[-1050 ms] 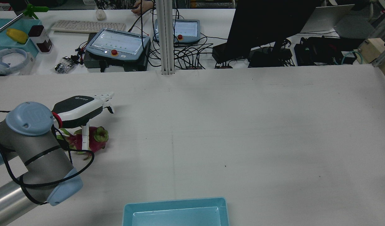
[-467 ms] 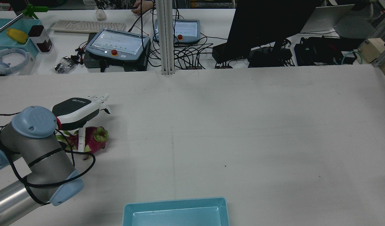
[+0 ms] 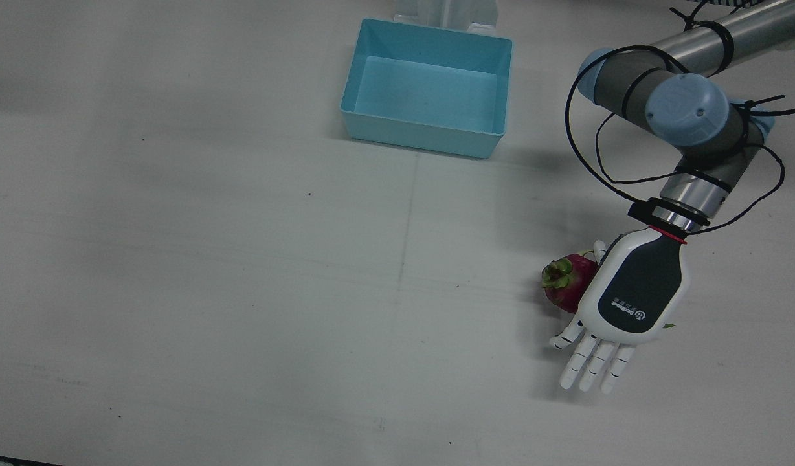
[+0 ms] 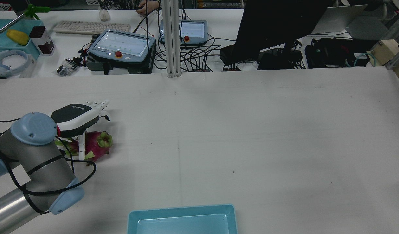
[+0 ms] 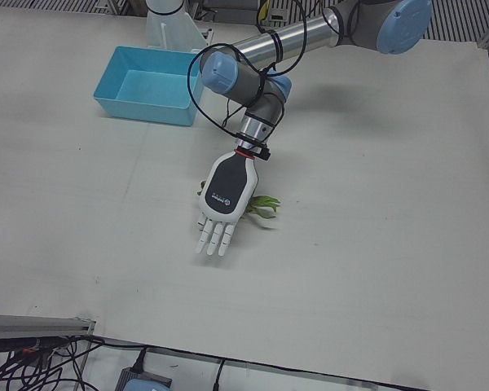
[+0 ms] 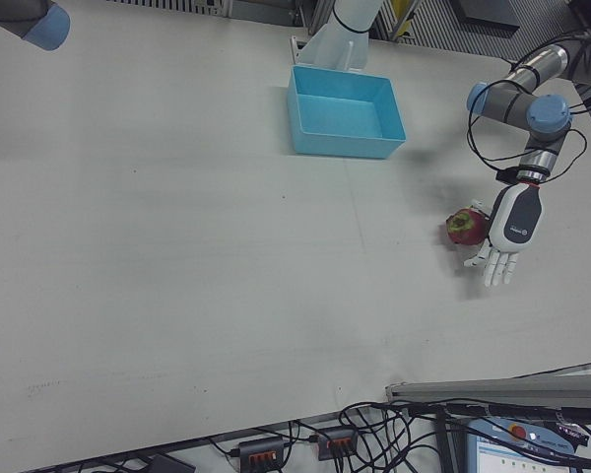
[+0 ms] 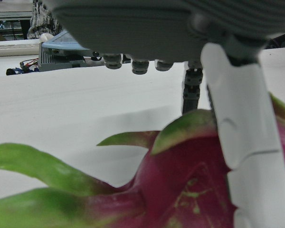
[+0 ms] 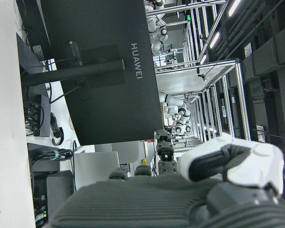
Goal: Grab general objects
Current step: 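Lower the left hand around the dragon fruit, fingers straddling it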
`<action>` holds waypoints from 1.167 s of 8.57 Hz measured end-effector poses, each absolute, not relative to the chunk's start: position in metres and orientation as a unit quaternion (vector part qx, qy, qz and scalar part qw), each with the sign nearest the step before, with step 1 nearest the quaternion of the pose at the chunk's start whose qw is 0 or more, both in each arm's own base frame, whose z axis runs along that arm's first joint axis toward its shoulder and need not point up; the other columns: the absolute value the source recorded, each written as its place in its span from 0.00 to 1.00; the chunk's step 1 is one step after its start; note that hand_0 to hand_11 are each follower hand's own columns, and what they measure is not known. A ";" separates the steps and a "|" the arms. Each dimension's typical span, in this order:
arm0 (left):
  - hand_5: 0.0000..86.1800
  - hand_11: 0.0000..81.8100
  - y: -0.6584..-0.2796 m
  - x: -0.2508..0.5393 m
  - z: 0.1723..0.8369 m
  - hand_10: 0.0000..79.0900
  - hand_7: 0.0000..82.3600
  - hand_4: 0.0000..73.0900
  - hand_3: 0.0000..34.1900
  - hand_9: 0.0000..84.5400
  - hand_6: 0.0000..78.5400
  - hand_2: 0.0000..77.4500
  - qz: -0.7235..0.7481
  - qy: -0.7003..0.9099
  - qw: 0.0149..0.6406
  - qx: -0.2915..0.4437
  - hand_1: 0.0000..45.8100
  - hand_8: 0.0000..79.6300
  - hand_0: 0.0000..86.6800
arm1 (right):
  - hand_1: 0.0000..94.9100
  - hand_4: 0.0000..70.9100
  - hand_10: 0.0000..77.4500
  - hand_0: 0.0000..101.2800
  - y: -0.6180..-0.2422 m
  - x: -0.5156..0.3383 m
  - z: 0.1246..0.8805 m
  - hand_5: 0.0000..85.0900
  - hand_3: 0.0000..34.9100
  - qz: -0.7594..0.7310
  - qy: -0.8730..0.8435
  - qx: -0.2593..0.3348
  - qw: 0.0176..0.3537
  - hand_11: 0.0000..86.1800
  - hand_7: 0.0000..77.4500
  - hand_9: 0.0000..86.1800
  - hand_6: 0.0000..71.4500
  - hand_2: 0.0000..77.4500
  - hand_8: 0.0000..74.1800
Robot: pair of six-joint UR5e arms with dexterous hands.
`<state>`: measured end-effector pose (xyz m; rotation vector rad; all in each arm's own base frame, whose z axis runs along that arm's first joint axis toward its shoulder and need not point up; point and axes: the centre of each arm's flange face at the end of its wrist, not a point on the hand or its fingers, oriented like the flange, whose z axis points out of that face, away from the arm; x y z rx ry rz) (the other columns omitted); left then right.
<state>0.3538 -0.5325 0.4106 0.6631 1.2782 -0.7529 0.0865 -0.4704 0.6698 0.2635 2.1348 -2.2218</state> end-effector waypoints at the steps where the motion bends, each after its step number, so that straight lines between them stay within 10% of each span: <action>1: 0.38 0.06 -0.528 0.360 0.412 0.01 0.01 0.04 0.09 0.03 0.01 0.01 -0.334 0.570 0.691 0.294 0.00 0.07 0.63 | 0.43 0.00 0.00 0.00 -0.470 0.087 0.670 0.00 0.00 -0.718 0.690 0.085 0.025 0.01 0.00 0.01 0.00 1.00 0.00; 4: 0.77 0.06 -0.519 0.373 0.413 0.01 0.01 0.04 0.08 0.03 0.01 0.01 -0.332 0.568 0.693 0.296 0.00 0.07 0.63 | 0.42 0.00 0.00 0.00 -0.470 0.087 0.670 0.00 0.00 -0.718 0.690 0.085 0.025 0.01 0.00 0.01 0.00 1.00 0.00; 8: 0.78 0.02 -0.513 0.382 0.414 0.01 0.01 0.22 0.01 0.03 0.05 0.00 -0.334 0.565 0.691 0.302 0.00 0.10 0.59 | 0.43 0.00 0.00 0.00 -0.470 0.087 0.670 0.00 0.00 -0.718 0.690 0.085 0.025 0.01 0.00 0.01 0.00 1.00 0.00; 10: 0.80 0.02 -0.511 0.386 0.414 0.01 0.20 0.30 0.00 0.03 0.19 0.00 -0.334 0.562 0.691 0.309 0.00 0.16 0.58 | 0.43 0.00 0.00 0.00 -0.470 0.087 0.670 0.01 0.00 -0.719 0.690 0.085 0.024 0.01 0.00 0.01 0.00 1.00 0.00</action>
